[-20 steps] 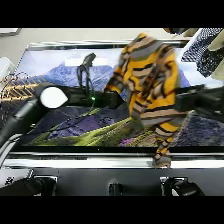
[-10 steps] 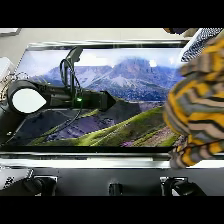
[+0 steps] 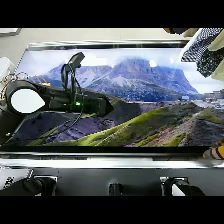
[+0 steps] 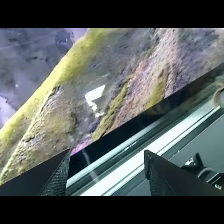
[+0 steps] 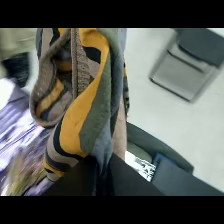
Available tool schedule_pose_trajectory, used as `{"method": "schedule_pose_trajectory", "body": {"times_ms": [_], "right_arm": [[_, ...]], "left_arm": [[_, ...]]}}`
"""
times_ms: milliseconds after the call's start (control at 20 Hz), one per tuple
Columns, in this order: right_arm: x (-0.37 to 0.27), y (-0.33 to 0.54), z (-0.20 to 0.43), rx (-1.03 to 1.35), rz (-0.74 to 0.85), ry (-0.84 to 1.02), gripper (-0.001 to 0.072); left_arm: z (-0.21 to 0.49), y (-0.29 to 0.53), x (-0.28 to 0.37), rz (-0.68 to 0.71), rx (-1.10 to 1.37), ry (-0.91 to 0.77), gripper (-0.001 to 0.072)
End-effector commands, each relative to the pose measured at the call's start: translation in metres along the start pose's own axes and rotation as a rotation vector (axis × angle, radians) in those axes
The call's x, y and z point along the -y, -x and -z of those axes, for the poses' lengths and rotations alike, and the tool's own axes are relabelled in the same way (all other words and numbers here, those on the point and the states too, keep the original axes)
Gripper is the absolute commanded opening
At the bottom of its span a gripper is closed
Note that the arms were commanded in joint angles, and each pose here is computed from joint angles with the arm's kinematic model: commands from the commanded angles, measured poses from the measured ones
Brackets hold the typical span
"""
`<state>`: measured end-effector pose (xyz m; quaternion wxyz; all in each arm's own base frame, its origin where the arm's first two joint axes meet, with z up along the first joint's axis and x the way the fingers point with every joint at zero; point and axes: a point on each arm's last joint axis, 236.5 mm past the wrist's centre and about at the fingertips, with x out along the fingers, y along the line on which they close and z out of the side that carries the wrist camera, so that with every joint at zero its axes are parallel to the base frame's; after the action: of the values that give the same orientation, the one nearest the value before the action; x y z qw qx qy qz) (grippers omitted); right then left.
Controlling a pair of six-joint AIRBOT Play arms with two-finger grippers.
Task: Fold the clothes and pants, and hang the long-sleeved shirts on hangers.
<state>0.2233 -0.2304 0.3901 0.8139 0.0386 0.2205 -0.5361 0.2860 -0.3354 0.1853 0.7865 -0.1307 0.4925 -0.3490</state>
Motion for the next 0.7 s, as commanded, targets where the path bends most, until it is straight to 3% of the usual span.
{"method": "schedule_pose_trajectory", "body": {"times_ms": [0, 400, 650], "right_arm": [[0.047, -0.025, -0.019, 0.045, 0.087, -0.137, 0.0024], [0.117, -0.007, -0.100, 0.419, 0.214, -0.355, 0.0025], [0.142, -0.016, -0.116, 0.510, 0.270, -0.416, 0.0025]], "left_arm": [[0.004, 0.000, -0.002, -0.007, -0.019, -0.003, 0.0534], [0.004, -0.001, -0.002, -0.008, -0.020, -0.006, 0.0534], [0.005, -0.001, -0.002, -0.007, -0.021, -0.006, 0.0534]]}}
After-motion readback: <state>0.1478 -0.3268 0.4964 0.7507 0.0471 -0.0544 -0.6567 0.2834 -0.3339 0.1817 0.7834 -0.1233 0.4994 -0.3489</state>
